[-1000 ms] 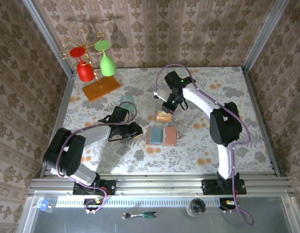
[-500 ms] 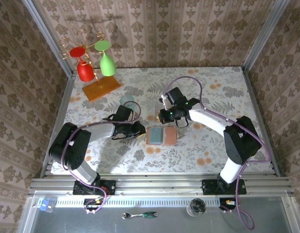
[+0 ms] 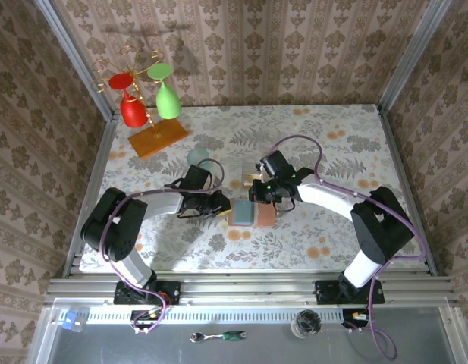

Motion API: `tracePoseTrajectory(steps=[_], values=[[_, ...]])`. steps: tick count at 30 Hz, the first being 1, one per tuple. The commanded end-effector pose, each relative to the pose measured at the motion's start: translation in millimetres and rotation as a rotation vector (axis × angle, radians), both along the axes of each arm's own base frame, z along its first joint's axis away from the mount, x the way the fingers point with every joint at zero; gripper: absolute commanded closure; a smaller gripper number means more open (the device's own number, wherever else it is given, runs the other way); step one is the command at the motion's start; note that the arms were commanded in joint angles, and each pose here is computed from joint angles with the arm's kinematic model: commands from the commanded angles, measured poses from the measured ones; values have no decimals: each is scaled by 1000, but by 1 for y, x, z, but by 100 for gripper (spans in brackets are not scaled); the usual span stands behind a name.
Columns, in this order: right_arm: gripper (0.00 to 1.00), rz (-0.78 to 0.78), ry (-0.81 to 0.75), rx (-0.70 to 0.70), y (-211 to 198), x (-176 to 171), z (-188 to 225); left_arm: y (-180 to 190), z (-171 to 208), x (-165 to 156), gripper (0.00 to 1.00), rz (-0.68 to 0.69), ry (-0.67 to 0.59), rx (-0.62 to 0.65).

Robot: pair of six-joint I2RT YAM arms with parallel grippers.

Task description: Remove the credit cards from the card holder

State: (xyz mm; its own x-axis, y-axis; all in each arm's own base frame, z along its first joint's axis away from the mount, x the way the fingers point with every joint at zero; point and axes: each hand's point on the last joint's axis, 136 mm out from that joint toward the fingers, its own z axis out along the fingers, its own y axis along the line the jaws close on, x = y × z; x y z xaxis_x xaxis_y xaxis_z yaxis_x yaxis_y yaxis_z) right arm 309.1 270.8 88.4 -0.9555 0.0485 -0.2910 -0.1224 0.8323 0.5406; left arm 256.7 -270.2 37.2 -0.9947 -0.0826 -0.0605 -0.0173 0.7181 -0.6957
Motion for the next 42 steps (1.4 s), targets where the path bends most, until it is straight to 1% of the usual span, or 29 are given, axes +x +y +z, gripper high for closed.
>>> tracePoseTrajectory(steps=[1, 6, 10, 15, 17, 19, 27, 31, 42], values=[[100, -14, 9, 42, 3, -6, 5, -8, 0, 2, 90, -20, 7, -17], [100, -5, 67, 97, 15, -9, -4, -10, -6, 0, 93, -23, 20, -12], [98, -19, 89, 102, 17, -8, -10, -6, -9, -2, 94, -24, 34, 15], [89, -21, 111, 102, 19, -8, -15, -2, -13, -5, 95, -27, 46, 42], [83, -19, 124, 102, 21, -9, -19, -2, -14, -5, 95, -27, 47, 43], [80, -19, 141, 102, 22, -10, -23, -1, -14, -5, 95, -26, 48, 46], [78, -20, 182, 92, 25, -13, -35, -1, -15, -6, 95, -26, 49, 46], [73, -23, 192, 82, 24, -15, -39, -1, -15, -6, 94, -24, 52, 45], [72, -29, 223, 30, 19, -19, -54, 0, -16, -6, 94, -24, 52, 46]])
